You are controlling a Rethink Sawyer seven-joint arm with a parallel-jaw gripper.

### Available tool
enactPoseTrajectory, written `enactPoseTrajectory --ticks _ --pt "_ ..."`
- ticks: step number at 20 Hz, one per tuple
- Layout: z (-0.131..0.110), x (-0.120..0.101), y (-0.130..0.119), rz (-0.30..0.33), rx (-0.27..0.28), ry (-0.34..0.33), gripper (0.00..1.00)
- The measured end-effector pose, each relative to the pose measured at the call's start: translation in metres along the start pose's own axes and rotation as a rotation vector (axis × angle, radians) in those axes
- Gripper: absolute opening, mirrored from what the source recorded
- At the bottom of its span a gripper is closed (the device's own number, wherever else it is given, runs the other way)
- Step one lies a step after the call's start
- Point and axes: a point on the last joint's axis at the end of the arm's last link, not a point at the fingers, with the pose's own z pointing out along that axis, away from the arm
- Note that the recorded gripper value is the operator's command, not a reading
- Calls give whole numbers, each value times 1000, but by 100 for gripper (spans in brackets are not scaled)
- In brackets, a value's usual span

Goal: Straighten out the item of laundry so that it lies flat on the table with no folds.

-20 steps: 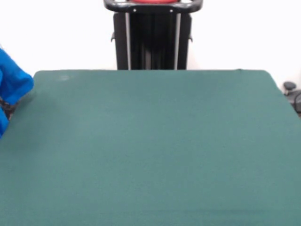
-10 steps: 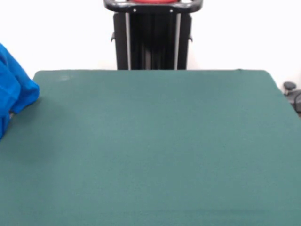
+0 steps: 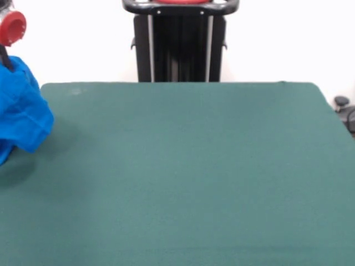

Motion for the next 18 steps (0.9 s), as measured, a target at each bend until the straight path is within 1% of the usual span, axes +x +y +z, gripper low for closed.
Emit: enactPoseTrajectory --ticks 4,5,9,13,17,18 --pt "6 1 24 -22 -18 5 0" --pt "9 2 38 -35 -30 0 0" --pt "13 3 68 -64 -52 -26 0" --pt "17 6 111 -101 -76 -68 0" --pt "22 14 148 -108 -102 -88 0" --pt "24 22 168 -98 -118 -89 0"
